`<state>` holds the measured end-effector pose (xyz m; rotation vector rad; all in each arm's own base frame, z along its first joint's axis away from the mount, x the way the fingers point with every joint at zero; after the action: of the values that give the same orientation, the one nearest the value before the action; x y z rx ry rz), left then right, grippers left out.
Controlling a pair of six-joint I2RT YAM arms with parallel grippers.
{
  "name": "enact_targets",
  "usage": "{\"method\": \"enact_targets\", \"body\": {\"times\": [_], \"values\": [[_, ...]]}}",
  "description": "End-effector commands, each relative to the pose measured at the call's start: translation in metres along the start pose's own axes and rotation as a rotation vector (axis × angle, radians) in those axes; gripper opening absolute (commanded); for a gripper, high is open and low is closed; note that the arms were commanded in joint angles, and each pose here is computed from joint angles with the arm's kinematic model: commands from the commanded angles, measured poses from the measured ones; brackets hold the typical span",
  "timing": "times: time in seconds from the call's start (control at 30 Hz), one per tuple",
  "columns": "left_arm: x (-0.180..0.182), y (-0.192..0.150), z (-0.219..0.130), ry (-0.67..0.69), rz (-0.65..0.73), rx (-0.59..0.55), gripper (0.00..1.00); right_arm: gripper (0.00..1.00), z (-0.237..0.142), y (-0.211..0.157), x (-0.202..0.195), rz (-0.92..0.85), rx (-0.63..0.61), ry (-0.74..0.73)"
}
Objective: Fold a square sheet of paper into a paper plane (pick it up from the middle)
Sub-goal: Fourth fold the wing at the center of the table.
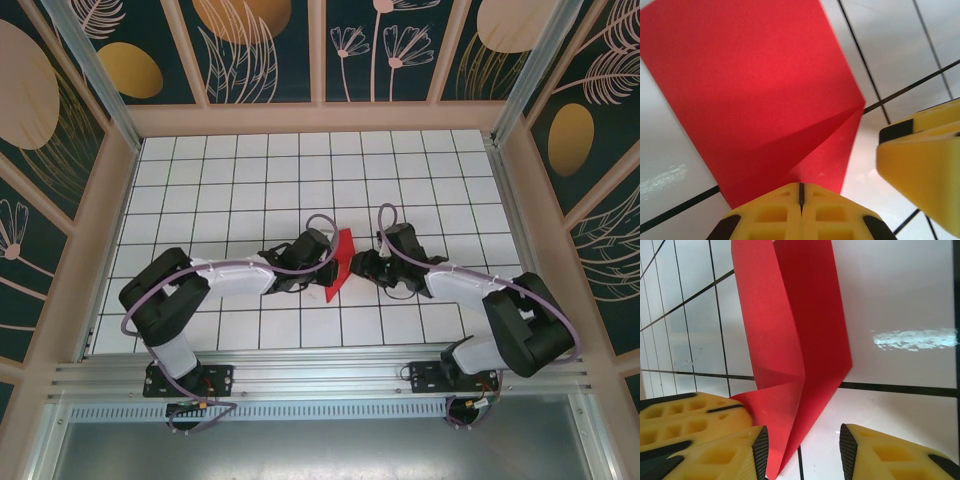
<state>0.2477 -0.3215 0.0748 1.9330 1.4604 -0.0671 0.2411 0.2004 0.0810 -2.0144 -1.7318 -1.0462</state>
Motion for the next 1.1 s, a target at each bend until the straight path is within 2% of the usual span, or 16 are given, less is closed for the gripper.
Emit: {"method": "enact_targets", "body": {"times": [0.0, 0.5, 0.77, 1.07], "values": [[0.01, -0.005, 0.009, 0.03, 0.007, 0.007, 0.0, 0.45, 0.003, 0.009, 0.018, -0.049, -0.006, 0.057], [0.021, -0.019, 0.016, 0.049, 0.031, 0.04, 0.0, 0.47, 0.02, 0.021, 0.016, -0.045, 0.014, 0.027], [0.016, -0.014, 0.007, 0.027, 0.033, 0.006, 0.0, 0.47, 0.012, 0.026, 0.007, -0.018, -0.042, -0.032], [0.013, -0.011, 0.004, 0.015, 0.036, -0.005, 0.0, 0.48, 0.02, 0.023, 0.002, 0.011, -0.019, -0.032]]}}
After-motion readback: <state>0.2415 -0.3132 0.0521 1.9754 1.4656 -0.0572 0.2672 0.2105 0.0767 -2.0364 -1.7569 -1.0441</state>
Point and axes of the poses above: each hand's point on the last joint's axis, 136 mm out from that joint toward the fingers, its own z axis out along the fingers, its own x axis along the line the jaws close on, y = z × x, the point moved 4 cm from there along -z, back along the fingers
